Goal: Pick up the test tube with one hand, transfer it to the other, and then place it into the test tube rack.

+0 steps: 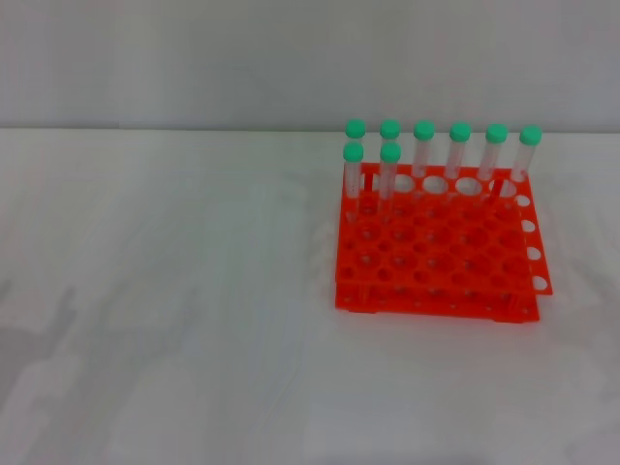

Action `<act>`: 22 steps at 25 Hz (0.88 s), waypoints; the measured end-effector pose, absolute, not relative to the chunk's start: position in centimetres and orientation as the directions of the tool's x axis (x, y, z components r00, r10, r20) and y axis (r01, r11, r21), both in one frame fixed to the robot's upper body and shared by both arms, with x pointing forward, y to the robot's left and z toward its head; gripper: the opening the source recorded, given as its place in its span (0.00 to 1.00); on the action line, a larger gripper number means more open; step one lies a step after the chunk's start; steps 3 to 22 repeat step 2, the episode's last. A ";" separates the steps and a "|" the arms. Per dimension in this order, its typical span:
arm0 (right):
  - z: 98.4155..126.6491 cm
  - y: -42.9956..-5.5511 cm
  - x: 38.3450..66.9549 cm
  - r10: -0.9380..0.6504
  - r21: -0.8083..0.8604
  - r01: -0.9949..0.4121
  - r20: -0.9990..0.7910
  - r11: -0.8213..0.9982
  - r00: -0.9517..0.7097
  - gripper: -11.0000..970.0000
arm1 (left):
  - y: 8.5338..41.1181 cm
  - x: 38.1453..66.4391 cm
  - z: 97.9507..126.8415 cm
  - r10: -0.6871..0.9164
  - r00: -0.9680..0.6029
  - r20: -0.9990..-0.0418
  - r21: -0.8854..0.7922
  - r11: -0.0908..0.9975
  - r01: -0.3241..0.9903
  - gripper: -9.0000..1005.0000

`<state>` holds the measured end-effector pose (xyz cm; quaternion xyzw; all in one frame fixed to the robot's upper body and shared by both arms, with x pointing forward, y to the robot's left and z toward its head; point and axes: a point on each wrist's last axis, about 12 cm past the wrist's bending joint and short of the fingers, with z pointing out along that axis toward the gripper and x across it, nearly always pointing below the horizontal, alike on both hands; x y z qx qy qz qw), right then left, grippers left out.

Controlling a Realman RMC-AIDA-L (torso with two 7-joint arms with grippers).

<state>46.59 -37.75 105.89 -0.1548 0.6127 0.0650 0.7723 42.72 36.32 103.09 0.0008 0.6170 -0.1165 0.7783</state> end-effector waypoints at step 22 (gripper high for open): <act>106.0 -37.7 46.6 -0.082 -0.155 -0.294 -0.966 0.943 0.247 0.80 | 36.4 42.8 103.2 -0.181 0.218 -0.959 -0.142 0.973 0.183 0.88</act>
